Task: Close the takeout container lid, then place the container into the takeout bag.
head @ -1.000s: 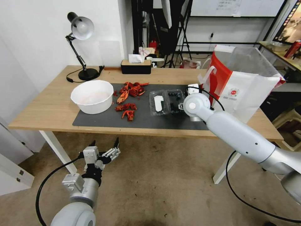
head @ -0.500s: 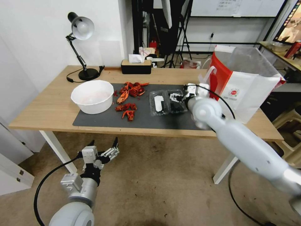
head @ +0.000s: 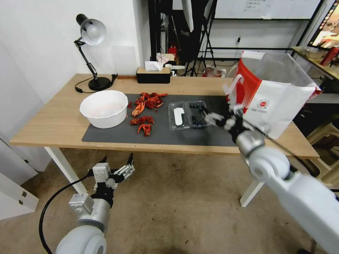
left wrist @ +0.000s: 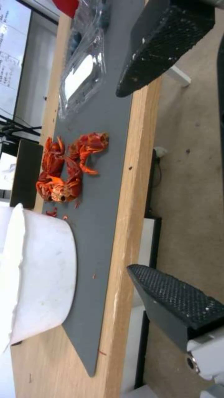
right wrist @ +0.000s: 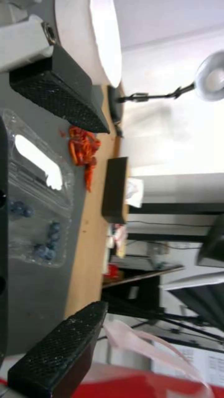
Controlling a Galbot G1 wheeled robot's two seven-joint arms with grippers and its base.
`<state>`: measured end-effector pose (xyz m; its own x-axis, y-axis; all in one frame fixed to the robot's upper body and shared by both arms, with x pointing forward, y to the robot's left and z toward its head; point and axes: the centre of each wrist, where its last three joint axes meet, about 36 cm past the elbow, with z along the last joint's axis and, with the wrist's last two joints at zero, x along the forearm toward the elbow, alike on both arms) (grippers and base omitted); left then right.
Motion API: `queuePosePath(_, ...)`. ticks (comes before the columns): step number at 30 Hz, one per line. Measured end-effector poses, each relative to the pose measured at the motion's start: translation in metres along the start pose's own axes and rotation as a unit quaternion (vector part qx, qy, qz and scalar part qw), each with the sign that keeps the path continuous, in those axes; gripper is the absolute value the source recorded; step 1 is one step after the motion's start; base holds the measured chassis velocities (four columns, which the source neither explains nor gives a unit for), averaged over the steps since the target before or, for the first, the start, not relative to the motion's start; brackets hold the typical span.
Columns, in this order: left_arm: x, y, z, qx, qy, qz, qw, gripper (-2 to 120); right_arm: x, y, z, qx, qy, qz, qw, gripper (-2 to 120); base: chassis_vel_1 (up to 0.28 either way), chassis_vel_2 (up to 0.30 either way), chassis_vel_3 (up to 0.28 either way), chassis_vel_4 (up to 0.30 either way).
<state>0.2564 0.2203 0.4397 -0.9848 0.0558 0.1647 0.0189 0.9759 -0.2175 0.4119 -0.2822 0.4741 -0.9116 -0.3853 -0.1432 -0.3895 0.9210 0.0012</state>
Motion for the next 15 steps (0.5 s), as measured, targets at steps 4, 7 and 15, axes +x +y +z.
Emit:
queuePosePath(4, 0.000, 0.000, 0.001, 0.001, 0.001, 0.001, 1.0000, 100, 0.031, 0.008, 0.011, 0.001, -0.020, 0.013, 1.000, 100, 0.000, 0.000, 0.000, 0.000)
queuePosePath(7, -0.001, 0.000, 0.002, 0.003, 0.001, 0.001, 1.0000, 100, 0.055, 0.013, 0.022, -0.007, -0.023, 0.030, 0.999, 100, 0.000, 0.000, 0.000, 0.000)
queuePosePath(15, -0.002, -0.001, 0.007, 0.004, 0.005, 0.006, 1.0000, 100, 0.111, 0.037, 0.048, -0.035, -0.026, 0.082, 0.996, 100, 0.000, 0.000, 0.000, 0.000)
